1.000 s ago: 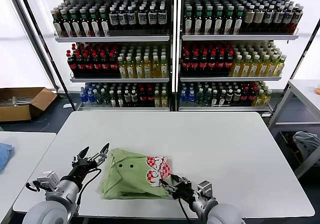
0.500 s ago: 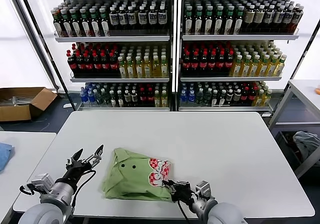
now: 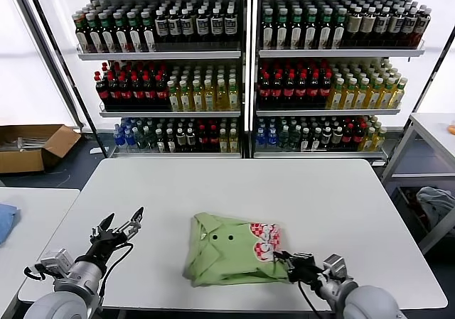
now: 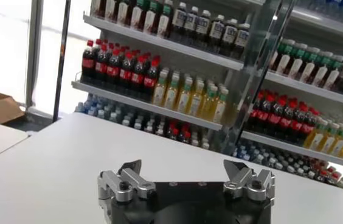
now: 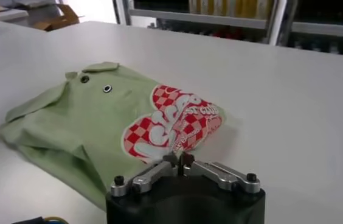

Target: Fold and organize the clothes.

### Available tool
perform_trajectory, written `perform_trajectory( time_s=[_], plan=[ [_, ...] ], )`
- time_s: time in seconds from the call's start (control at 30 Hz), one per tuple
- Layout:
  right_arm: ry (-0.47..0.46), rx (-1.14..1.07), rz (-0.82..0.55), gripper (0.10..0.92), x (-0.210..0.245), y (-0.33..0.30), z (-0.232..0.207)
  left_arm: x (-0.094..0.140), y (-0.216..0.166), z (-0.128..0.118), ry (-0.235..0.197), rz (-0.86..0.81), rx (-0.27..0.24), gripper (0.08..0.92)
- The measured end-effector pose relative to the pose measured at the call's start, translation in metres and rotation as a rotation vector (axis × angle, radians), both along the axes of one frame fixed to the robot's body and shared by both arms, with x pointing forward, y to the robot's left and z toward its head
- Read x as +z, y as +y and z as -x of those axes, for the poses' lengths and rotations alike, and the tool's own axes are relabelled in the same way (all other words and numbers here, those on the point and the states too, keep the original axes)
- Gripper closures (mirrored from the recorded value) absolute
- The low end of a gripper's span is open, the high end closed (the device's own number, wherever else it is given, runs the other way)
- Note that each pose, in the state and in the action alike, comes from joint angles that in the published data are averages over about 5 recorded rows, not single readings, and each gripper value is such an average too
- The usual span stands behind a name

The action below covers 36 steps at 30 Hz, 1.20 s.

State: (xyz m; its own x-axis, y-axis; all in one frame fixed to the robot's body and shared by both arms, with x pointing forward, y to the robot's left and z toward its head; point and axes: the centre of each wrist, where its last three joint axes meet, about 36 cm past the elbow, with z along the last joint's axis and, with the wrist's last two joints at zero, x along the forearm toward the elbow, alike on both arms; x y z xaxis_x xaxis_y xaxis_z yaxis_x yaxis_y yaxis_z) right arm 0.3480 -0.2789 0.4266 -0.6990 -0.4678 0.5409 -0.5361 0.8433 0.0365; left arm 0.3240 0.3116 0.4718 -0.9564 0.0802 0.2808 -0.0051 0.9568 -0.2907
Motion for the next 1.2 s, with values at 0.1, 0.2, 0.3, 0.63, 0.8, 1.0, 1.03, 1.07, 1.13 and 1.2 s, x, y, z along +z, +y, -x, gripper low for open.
perform_trajectory(
  time_s=[0.1,0.2,0.3,0.63,0.8,1.0,1.03,1.07,1.13,1.2],
  plan=[
    [-0.023,-0.019,0.006,0.793,0.006,-0.009,0.004,0.0,-0.002,0.0,0.002,0.004,-0.003,0.177],
    [-0.044,-0.029,0.004,0.706,0.013,-0.015,0.009,0.0,-0.002,0.001,0.005,0.004,-0.003,0.177],
    [-0.068,-0.031,-0.002,0.62,0.022,-0.018,0.012,0.0,-0.002,0.003,0.008,0.004,-0.002,0.177],
    [-0.141,-0.035,-0.071,0.334,0.028,0.003,0.005,-0.002,-0.009,0.006,0.014,0.02,-0.009,0.177],
    [-0.15,-0.052,-0.116,0.216,0.011,0.032,-0.009,-0.004,-0.01,0.008,0.022,0.027,-0.007,0.177],
    [-0.111,-0.071,-0.155,0.2,-0.018,0.067,-0.023,-0.007,-0.013,0.011,0.029,0.04,-0.007,0.177],
    [-0.098,-0.071,-0.156,0.2,-0.022,0.072,-0.024,-0.007,-0.014,0.011,0.03,0.042,-0.007,0.177],
    [-0.086,-0.07,-0.155,0.2,-0.026,0.076,-0.025,-0.008,-0.014,0.011,0.03,0.044,-0.007,0.177],
    [-0.066,-0.068,-0.145,0.2,-0.032,0.083,-0.026,-0.008,-0.015,0.011,0.031,0.048,-0.008,0.177],
    [-0.054,-0.067,-0.13,0.2,-0.035,0.088,-0.026,-0.009,-0.016,0.011,0.032,0.052,-0.01,0.177]
  ],
)
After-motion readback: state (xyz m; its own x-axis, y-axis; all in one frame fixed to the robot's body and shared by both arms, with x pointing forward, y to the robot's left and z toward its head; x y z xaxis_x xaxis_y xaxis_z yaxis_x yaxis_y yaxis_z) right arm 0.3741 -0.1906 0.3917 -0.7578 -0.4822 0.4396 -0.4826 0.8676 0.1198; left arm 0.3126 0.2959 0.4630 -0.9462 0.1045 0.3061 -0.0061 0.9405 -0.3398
